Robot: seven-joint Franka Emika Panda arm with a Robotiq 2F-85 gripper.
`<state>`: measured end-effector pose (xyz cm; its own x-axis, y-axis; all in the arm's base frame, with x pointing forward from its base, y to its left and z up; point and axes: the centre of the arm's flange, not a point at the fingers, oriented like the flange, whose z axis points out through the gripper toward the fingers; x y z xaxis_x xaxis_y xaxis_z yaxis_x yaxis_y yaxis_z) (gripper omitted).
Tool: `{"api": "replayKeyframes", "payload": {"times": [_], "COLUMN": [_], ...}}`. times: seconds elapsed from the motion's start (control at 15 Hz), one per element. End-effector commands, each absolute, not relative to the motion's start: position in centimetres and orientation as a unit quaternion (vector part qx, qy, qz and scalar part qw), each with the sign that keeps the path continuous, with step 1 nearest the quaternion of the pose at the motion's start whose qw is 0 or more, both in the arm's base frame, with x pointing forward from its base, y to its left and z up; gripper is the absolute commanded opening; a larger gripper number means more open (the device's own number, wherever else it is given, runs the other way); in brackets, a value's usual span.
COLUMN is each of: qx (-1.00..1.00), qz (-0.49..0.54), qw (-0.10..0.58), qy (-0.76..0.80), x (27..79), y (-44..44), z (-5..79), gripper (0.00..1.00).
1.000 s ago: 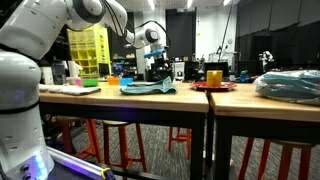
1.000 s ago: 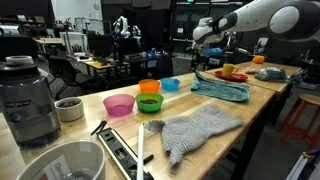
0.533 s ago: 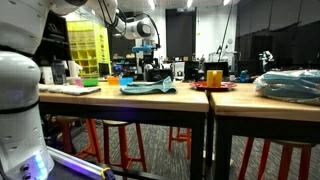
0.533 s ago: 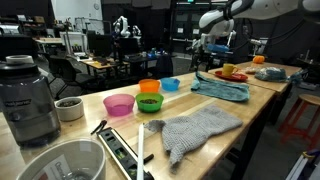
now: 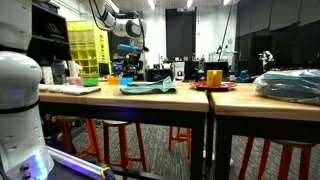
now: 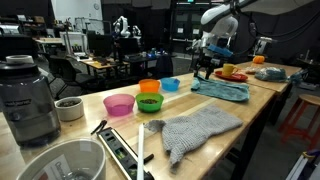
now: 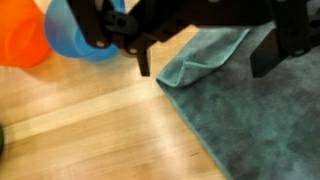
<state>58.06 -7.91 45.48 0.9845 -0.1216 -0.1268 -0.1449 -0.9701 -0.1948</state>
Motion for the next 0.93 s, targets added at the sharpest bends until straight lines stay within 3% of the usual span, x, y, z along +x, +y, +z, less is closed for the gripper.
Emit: {"api": "replayKeyframes", "payload": {"times": [0.0,0.87], "qx": [-0.988,-0.989], "qz": [0.070,0.035], "qw": [0.115,0.094], "qy": [0.076,0.109], "x": [54.9,56.1], "y": [-4.0,-0.1], "z": [44.4,40.6], "gripper": [1.00,1.00]}}
